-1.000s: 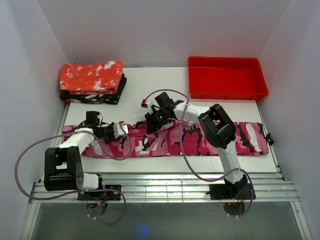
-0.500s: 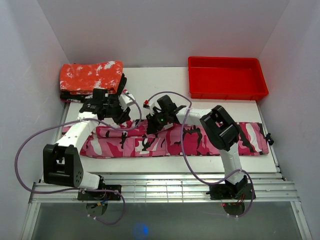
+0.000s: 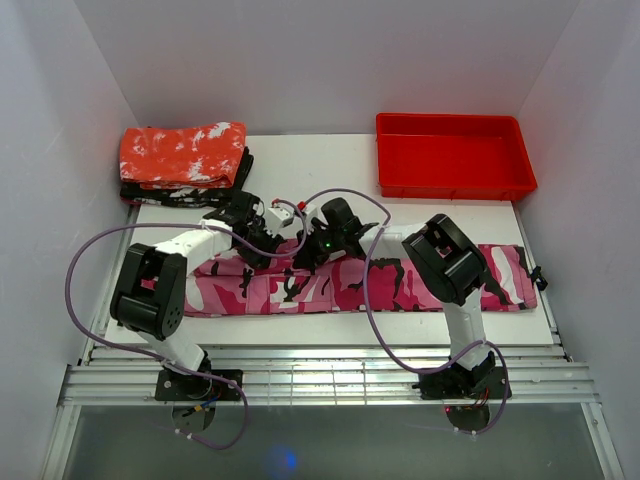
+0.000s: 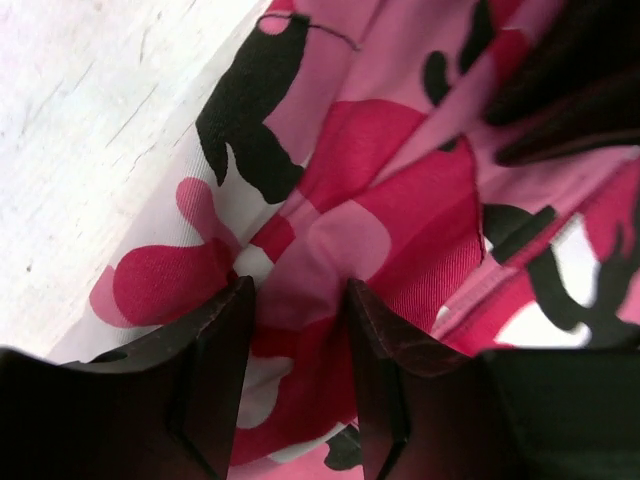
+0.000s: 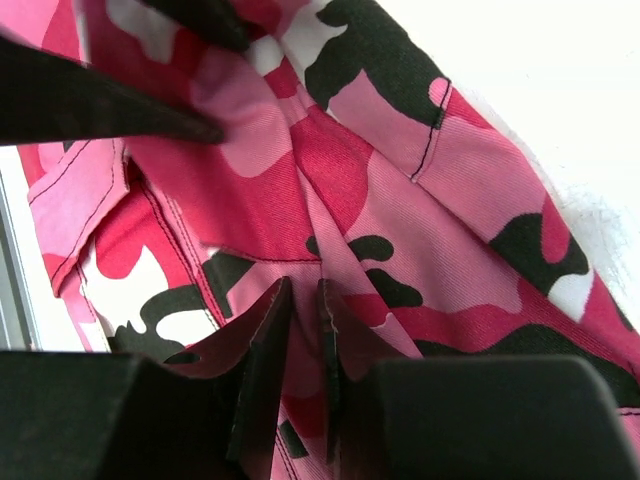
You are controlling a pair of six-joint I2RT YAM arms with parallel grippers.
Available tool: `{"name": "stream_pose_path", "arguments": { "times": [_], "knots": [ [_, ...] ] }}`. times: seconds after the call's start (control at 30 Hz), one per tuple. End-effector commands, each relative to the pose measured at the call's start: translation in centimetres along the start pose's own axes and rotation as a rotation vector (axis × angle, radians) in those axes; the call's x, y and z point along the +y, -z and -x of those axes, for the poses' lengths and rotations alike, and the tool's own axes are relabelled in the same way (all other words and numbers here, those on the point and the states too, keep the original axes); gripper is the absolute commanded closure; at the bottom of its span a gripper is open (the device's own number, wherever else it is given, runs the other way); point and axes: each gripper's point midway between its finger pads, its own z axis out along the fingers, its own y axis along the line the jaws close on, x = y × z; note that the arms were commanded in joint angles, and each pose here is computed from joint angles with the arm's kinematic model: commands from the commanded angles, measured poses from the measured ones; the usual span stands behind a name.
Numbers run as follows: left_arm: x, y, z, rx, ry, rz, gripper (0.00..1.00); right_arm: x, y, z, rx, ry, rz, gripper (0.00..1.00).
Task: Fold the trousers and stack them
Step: Fold the trousers
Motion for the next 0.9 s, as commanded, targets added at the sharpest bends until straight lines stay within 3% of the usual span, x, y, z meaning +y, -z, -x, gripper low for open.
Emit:
{"name": "stream_pose_path", "arguments": {
  "times": [0.0,0.23,0.5,0.87],
  "knots": [
    [2.8,0.3,-2.4,0.133,0.026,0.179,0.46,-1.6,-0.4,-7.9,0.189,-0.093,-0.099,0.76],
    [5.8,0.2,-2.4,0.168,0.035,0.331,0.52,-2.2,-0.7,-9.4,0.225,-0.131,-0.118,0.76],
    [4.6,1.4,2.1,0.006,0.096,0.258,0.52,-2.8,-0.6,-10.3,0.256,-0.134,-0.152,0.77],
    [5.9,2.5,5.1,-0.072,0.148,0.308,0.46,-2.9,-0.7,-10.6,0.261,-0.141,-0.155,0.77]
  ]
}}
